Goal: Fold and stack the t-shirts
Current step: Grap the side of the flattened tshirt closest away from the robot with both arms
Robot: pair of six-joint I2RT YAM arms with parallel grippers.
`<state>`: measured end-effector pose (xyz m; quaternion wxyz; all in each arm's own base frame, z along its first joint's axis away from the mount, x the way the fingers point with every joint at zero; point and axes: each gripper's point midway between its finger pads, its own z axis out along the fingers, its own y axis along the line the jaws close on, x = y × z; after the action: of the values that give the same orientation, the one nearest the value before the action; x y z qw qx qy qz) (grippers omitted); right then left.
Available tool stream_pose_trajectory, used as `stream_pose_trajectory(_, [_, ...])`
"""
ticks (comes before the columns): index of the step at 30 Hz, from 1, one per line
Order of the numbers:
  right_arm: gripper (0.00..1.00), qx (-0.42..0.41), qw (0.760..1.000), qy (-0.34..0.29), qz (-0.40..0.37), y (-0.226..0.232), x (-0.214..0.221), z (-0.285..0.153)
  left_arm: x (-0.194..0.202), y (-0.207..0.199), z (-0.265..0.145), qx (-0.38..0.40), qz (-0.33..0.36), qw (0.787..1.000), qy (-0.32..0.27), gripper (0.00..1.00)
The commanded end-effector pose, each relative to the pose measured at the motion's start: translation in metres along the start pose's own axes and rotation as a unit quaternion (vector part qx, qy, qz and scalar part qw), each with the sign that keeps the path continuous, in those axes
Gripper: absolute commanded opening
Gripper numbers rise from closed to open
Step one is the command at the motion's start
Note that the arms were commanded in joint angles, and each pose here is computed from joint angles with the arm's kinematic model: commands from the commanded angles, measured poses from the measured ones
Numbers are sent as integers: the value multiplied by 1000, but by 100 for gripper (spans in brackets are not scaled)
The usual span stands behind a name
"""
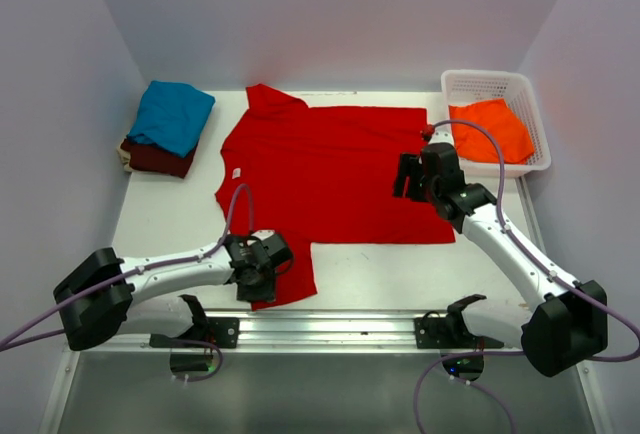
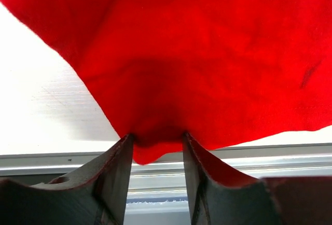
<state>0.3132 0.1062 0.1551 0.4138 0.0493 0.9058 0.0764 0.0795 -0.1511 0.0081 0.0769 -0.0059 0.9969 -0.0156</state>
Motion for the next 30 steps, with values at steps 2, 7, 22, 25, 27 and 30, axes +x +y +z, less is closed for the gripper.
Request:
stream_pose_trajectory(2, [71, -4, 1000, -8, 7, 2, -3, -3, 7, -1, 16, 4, -32, 999, 4, 40])
stream_pose_trajectory(7, [62, 16, 1000, -14, 11, -6, -4, -8, 9, -3, 11, 7, -33, 999, 4, 30])
stream_pose_trajectory(22, [80, 233, 957, 32, 172, -113, 78, 8, -41, -18, -105, 82, -70, 981, -160, 0])
stream_pose_trajectory(25, [80, 268, 941, 27, 206, -129, 86, 8, -57, -1, -137, 88, -101, 968, -212, 0])
stream_pose_trajectory(27, [80, 282, 931, 29, 231, -140, 93, 10, -65, 5, -153, 100, -109, 960, -239, 0])
stream_pose_trajectory(30, [78, 293, 924, 29, 245, -148, 96, 10, -70, 16, -164, 87, -109, 956, -257, 0])
